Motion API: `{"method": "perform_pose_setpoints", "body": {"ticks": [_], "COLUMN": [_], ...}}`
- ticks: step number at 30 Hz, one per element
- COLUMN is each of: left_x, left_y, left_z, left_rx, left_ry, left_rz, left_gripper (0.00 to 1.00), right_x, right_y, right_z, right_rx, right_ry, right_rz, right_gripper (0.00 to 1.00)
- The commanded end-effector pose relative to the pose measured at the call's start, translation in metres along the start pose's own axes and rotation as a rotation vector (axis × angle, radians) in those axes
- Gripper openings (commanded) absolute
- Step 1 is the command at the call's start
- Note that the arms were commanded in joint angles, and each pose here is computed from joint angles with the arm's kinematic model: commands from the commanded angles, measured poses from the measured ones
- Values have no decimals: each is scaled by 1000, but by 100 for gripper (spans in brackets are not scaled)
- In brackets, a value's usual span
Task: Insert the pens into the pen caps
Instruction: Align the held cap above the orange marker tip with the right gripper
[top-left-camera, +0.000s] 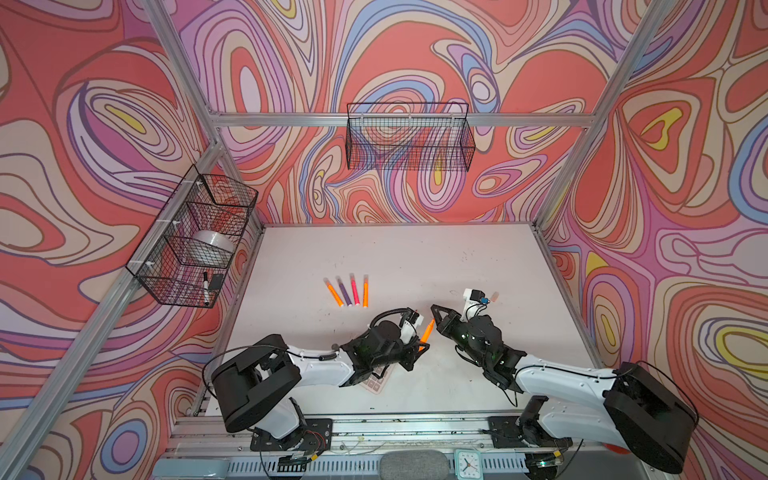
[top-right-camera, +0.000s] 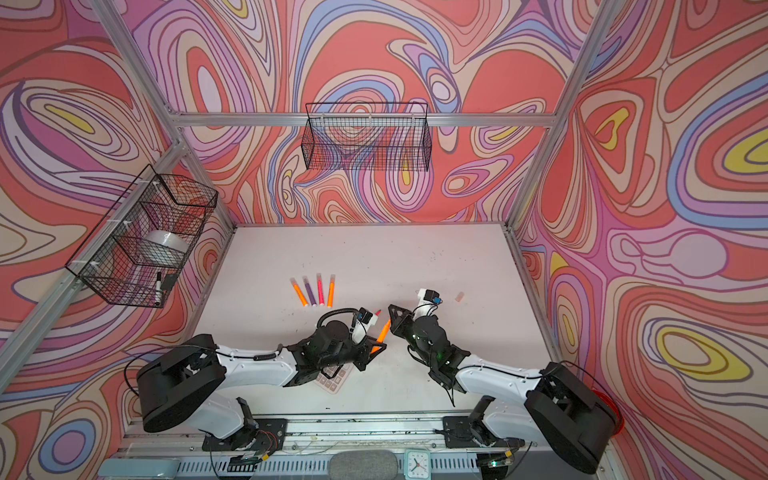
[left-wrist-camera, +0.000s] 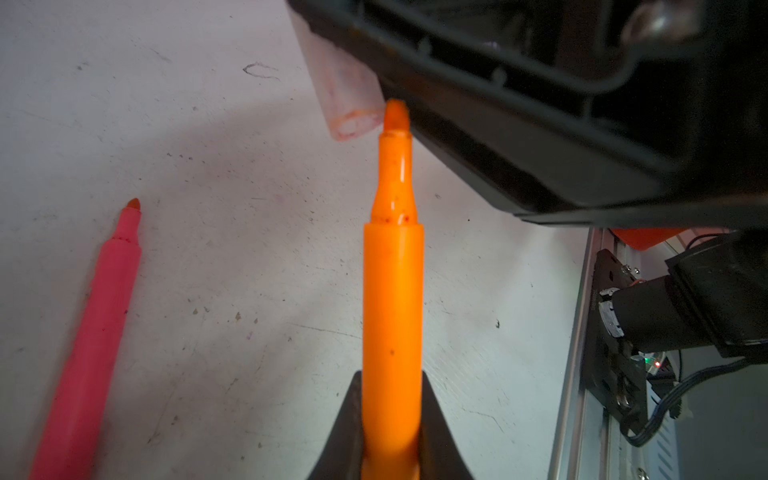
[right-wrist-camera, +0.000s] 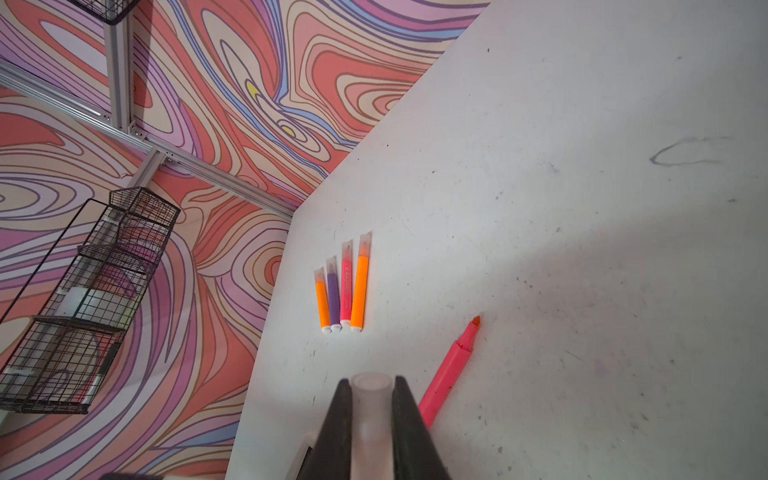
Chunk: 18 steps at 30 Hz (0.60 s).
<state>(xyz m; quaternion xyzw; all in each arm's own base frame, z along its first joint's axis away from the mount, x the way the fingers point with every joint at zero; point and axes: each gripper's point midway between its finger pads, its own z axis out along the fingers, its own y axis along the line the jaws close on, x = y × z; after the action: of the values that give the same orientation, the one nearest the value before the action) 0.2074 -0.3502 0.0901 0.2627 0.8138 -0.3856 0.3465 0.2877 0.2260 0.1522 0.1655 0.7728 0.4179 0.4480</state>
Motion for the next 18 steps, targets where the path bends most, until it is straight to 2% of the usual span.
{"method": "perform_pose_setpoints", "body": {"ticks": [1,12,14,18], "left_x": [-5,-10,5,4], "left_y": [-3,-5,3,2], "left_z": [1,-3,-5,-7], "left_rx": [15,18,1,1], "left_ry": [-22,-37,-7,-15], "left_rz": [9,13,8,12], "left_gripper": [0,0,0,0], "right_x": [-5,-13,-16,-18], "right_y": [19,9,9,13], "right_z": [0,-6,-8,-10], "right_rx": [-58,3,11,-1], "right_ry": [-6,-43,-50,-53], "right_rz": [-1,-8,-10,-14], "right_gripper": [0,0,0,0]}}
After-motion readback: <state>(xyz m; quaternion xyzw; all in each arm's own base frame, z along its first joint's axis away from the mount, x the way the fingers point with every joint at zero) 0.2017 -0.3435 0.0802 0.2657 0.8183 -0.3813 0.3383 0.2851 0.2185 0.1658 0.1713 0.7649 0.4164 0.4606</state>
